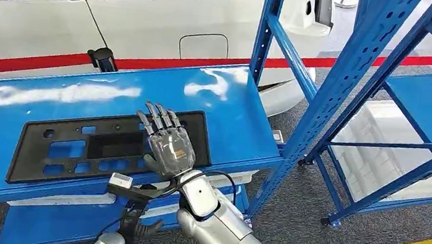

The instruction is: Take the parts from the cabinet and place them on the table.

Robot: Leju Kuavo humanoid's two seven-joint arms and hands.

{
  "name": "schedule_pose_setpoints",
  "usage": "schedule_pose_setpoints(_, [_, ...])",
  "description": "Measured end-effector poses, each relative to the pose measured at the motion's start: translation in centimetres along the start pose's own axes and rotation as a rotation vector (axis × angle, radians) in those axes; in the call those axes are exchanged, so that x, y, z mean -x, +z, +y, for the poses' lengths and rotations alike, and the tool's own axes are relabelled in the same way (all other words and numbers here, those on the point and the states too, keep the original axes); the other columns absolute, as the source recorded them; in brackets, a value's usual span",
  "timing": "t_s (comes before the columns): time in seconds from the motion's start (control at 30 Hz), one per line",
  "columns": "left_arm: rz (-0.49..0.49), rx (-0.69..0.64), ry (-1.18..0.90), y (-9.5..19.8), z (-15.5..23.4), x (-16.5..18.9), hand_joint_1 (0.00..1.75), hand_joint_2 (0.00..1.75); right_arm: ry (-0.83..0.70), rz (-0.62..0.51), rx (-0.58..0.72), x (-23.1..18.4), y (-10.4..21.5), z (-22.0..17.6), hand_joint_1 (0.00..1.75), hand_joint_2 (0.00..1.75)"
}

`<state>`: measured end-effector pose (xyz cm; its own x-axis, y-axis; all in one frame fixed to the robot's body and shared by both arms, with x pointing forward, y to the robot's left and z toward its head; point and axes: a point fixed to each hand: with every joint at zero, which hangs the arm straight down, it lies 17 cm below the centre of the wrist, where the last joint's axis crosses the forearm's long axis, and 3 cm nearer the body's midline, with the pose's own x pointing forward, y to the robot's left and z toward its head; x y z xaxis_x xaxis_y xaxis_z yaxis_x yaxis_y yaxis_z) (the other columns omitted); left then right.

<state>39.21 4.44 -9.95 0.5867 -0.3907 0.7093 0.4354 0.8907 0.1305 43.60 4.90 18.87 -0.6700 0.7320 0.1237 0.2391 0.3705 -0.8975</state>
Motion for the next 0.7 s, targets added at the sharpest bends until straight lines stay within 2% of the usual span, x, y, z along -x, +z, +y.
schedule_pose_setpoints(0.27, [0.003,-0.036,0.055,-0.2,1.4,0.3,0.00,1.75,-0.045,-0.077,0.014,-2.8,-0.7,-0.1,0.00,1.75])
schedule_pose_setpoints(0.33, [0.007,-0.043,0.065,-0.2,1.8,0.5,0.00,1.75,-0.047,-0.103,0.063,-3.8,-1.3,-2.1,0.00,1.75])
schedule_pose_setpoints(0.47, [0.012,-0.052,0.070,-0.3,2.3,0.9,0.00,1.75,-0.034,-0.150,0.206,-5.2,-2.7,-8.7,0.00,1.75])
schedule_pose_setpoints(0.7, [0.015,-0.058,0.079,-0.3,2.7,1.0,0.00,1.75,-0.030,-0.175,0.286,-5.8,-2.4,-12.2,0.00,1.75])
